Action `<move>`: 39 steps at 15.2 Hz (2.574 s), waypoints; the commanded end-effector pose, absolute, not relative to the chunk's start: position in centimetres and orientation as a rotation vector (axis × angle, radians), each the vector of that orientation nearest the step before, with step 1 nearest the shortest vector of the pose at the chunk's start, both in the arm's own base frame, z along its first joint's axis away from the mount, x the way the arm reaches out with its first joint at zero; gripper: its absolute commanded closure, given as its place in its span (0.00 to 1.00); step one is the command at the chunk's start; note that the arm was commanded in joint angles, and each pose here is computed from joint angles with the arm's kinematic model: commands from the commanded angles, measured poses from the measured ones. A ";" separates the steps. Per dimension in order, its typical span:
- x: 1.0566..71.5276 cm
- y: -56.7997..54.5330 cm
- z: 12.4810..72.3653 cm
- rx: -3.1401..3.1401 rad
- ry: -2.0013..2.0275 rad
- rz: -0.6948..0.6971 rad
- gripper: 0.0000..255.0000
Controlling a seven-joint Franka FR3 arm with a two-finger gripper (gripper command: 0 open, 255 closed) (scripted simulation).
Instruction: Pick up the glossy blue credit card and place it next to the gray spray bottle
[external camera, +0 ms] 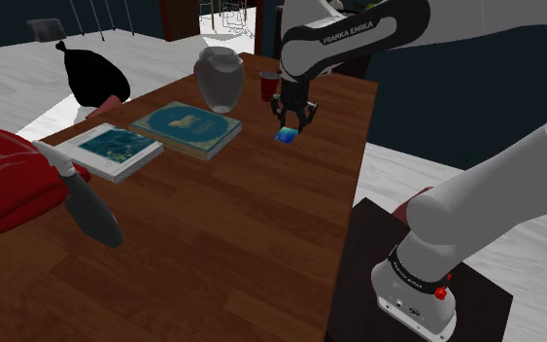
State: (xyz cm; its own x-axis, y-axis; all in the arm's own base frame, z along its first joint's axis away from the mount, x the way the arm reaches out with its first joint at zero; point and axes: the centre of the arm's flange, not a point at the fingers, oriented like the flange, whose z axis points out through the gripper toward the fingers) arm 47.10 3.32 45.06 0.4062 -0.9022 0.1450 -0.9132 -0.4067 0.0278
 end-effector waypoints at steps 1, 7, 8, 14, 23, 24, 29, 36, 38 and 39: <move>47.1 3.2 46.3 2.547 -1.650 0.162 1.00; 47.1 3.2 49.4 2.547 -1.650 0.162 1.00; 47.1 3.2 50.0 2.547 -1.650 0.162 1.00; 47.1 3.2 53.1 2.547 -1.650 0.162 1.00; 47.1 3.2 57.9 2.547 -1.650 0.162 1.00; 47.1 3.2 58.4 2.547 -1.650 0.162 1.00; 47.1 3.2 61.1 2.547 -1.650 0.162 1.00; 47.1 3.2 64.8 2.547 -1.650 0.162 1.00; 46.9 4.5 65.1 2.547 -1.650 0.162 1.00; 46.7 5.8 65.2 2.547 -1.650 0.162 1.00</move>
State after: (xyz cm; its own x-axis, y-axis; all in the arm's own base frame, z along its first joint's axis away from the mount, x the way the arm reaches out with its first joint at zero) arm 46.83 4.84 64.94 0.4069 -0.9019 0.1449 -0.9128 -0.4074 0.0279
